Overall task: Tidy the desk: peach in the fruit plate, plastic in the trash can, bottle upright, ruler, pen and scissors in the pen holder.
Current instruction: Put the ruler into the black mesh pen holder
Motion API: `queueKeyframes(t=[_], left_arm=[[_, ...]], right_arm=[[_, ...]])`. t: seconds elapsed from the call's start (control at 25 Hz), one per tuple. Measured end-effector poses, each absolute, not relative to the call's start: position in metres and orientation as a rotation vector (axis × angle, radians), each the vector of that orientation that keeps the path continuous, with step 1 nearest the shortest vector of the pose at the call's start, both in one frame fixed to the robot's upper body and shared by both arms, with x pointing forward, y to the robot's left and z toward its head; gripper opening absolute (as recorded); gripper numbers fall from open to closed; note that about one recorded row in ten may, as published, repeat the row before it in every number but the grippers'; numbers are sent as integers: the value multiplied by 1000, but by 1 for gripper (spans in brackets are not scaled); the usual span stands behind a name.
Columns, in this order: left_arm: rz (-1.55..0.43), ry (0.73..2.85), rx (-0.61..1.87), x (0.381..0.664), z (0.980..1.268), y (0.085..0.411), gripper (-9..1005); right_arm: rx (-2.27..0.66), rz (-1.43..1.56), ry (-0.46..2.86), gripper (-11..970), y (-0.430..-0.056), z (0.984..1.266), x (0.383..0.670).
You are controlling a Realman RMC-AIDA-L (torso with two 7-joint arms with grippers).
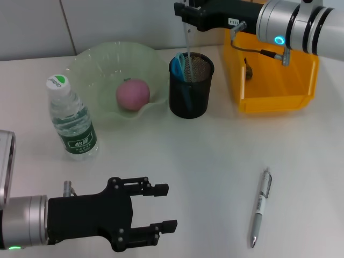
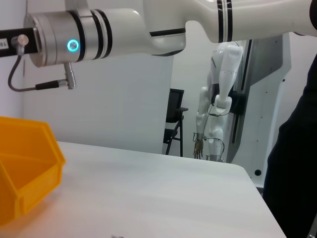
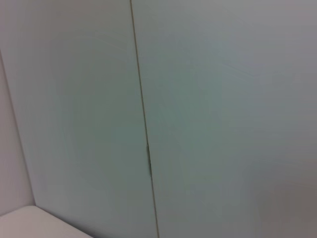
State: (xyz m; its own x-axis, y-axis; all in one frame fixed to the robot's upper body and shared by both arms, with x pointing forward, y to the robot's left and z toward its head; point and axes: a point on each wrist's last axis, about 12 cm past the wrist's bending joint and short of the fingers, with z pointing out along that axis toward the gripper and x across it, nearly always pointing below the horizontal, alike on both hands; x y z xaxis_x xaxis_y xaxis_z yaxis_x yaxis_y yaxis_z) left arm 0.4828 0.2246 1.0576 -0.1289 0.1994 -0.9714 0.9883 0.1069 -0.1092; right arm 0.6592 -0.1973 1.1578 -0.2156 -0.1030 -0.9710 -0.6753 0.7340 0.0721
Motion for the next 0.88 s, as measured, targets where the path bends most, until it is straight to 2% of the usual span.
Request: queueKeyframes(t=[0.64, 0.88], left_arm=[[-1125, 1487, 1258, 483, 1059, 223, 641], [-1126, 1487, 1260, 483, 1059, 223, 641]], right_arm=[[-599, 559, 1753, 377, -200, 1154, 661], [-595, 563, 1763, 408, -201, 1150, 659]])
